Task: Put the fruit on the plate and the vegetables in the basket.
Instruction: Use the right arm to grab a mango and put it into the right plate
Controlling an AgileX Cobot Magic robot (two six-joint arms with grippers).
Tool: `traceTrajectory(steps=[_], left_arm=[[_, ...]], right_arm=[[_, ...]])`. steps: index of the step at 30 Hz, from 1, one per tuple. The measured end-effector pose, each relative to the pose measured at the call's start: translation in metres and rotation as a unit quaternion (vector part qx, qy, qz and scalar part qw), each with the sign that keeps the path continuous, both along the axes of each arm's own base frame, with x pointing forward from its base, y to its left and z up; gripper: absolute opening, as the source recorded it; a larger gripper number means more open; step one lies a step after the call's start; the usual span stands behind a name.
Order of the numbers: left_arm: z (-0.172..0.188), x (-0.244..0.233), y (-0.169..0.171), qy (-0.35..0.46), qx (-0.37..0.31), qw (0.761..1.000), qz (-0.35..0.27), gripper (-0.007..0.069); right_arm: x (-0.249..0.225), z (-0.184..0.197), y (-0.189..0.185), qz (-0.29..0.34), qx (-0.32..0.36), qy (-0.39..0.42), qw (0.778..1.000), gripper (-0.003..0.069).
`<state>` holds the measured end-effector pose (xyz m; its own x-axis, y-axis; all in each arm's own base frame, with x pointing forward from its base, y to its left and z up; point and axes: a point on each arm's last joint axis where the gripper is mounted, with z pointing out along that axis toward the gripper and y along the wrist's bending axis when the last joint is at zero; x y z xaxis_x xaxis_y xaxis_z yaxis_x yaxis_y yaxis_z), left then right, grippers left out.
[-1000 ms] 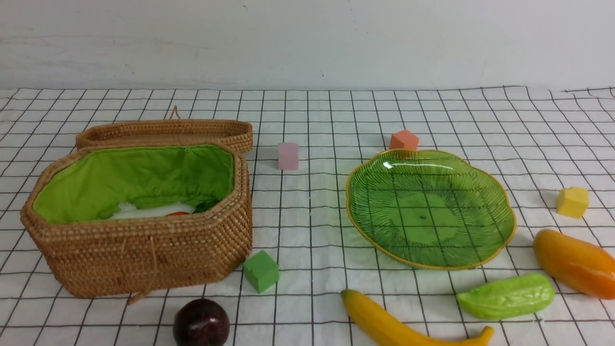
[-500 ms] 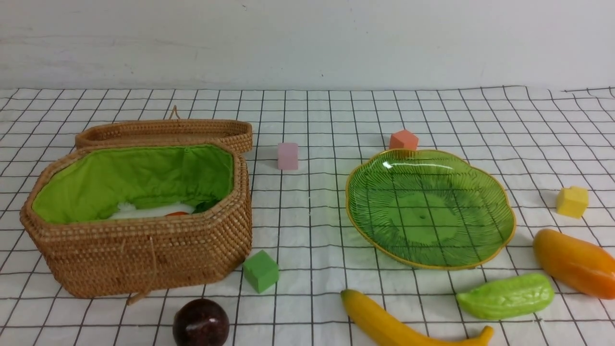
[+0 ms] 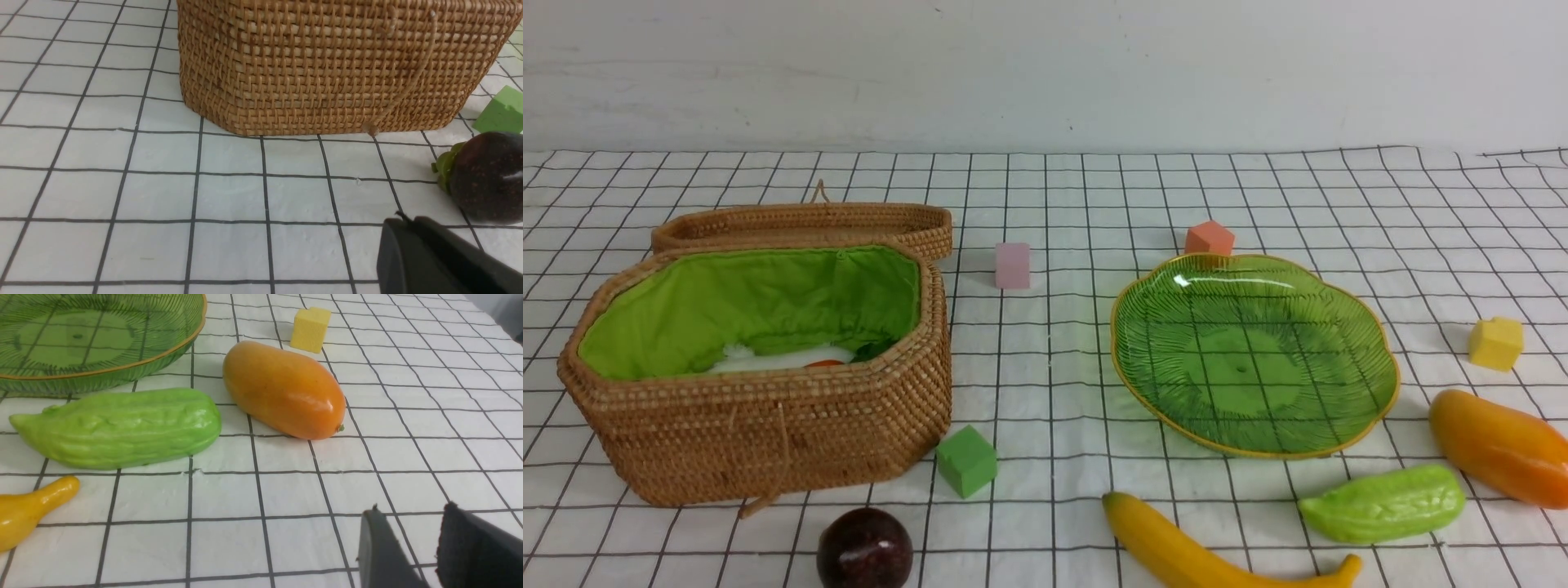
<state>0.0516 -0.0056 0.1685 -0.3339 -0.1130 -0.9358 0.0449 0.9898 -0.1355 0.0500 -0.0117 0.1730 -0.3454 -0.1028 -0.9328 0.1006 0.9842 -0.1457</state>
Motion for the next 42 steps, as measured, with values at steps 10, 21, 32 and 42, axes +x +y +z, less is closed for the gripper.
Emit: traceTrajectory(steps=[10, 21, 32, 42], left_arm=[[0.000, 0.000, 0.000, 0.000, 0.001, 1.000, 0.000, 0.0013], [0.000, 0.000, 0.000, 0.000, 0.002, 1.000, 0.000, 0.0026], [-0.001, 0.000, 0.000, 0.001, 0.002, 1.000, 0.000, 0.0031], [-0.001, 0.000, 0.000, 0.001, 0.002, 1.000, 0.000, 0.0039]], right_arm=[[0.005, 0.042, 0.012, 0.066, 0.034, -0.259, 0.963, 0.0243], [-0.028, 0.111, 0.028, 0.211, 0.230, -0.525, 0.792, 0.0243], [-0.045, 0.266, 0.007, 0.054, 0.353, -0.411, 0.839, 0.0243], [0.066, 0.256, -0.012, -0.095, 0.121, -0.057, 0.986, 0.0243]])
